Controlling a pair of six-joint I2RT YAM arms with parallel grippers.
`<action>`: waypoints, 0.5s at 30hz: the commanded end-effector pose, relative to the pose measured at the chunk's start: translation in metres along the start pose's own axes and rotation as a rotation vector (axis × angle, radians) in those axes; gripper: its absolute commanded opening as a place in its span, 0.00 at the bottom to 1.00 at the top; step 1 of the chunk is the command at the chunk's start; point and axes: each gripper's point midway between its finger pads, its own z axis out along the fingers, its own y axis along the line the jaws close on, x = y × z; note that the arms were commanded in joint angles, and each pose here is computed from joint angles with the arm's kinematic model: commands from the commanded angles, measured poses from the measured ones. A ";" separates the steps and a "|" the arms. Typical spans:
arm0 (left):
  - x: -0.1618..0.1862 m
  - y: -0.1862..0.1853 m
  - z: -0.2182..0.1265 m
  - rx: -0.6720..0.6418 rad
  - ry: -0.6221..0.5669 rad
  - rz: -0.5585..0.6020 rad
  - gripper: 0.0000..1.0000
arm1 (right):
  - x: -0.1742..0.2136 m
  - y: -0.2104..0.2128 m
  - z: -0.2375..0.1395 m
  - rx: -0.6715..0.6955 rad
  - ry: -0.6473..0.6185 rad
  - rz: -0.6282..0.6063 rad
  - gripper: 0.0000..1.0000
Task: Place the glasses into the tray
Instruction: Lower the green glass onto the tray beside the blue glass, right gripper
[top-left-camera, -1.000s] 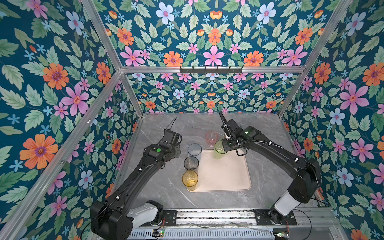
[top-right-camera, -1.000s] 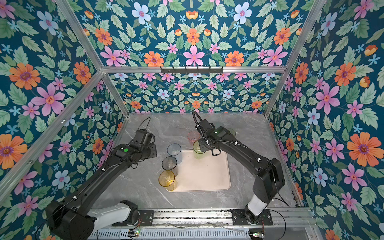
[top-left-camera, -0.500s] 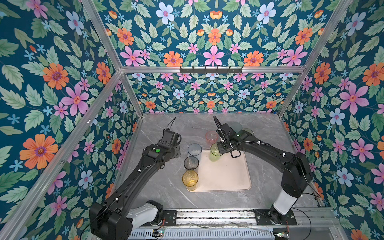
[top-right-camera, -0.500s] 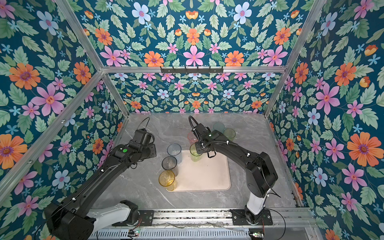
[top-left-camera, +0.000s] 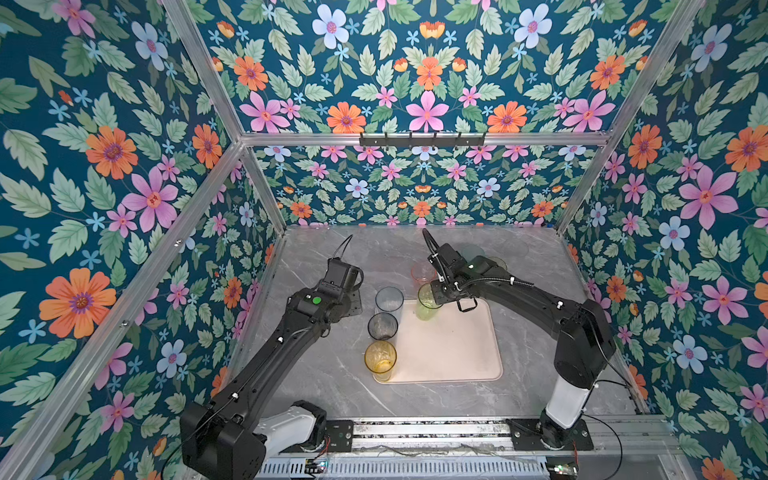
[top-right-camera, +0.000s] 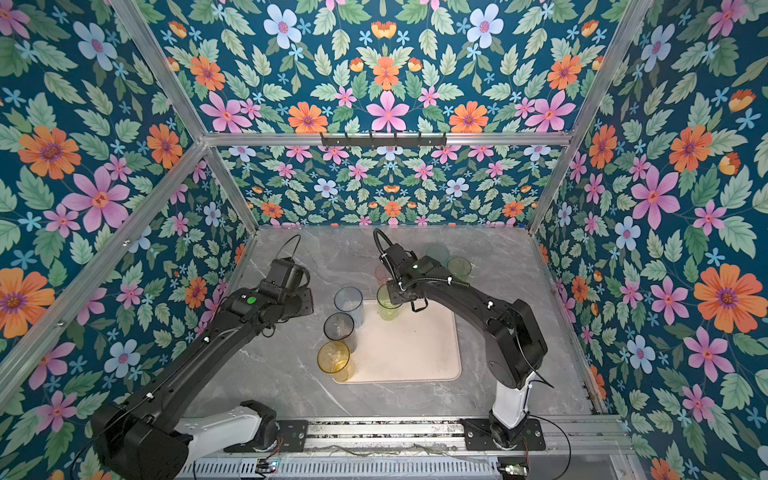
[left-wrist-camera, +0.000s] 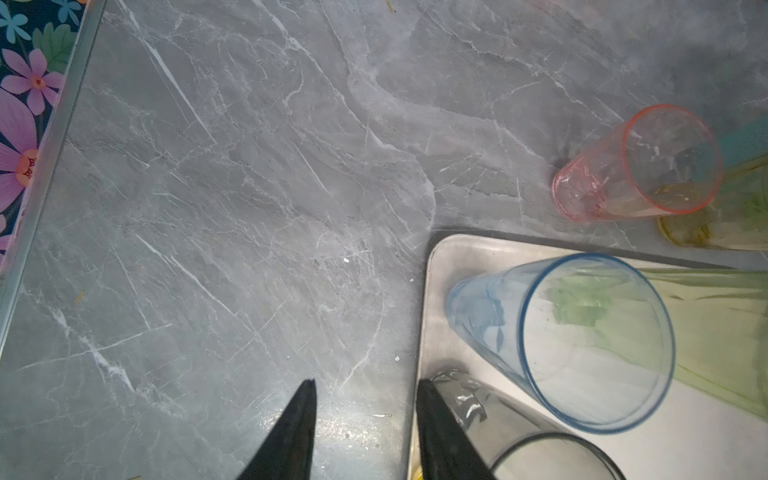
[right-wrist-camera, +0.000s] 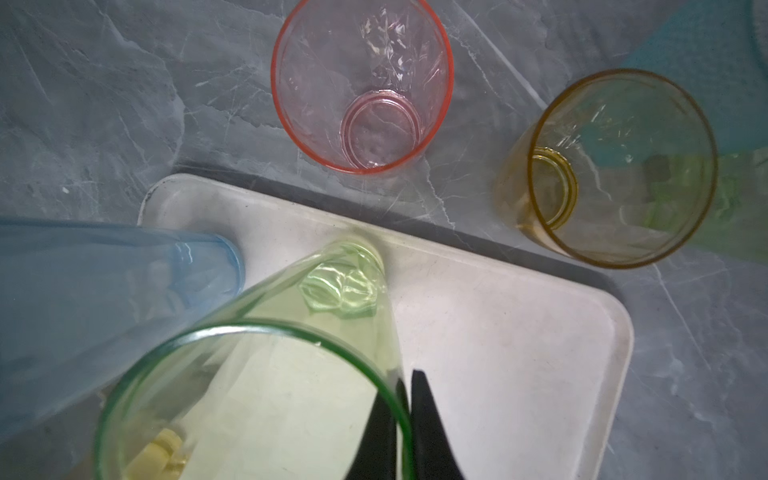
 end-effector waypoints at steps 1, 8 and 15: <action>0.001 -0.001 0.002 0.006 0.003 0.000 0.43 | 0.010 -0.008 -0.005 0.044 0.053 0.020 0.00; 0.004 0.000 0.004 0.006 0.009 0.002 0.43 | 0.008 -0.007 -0.003 0.051 0.064 0.024 0.00; 0.006 0.000 0.004 0.009 0.013 0.003 0.43 | 0.002 -0.008 0.003 0.074 0.063 0.034 0.00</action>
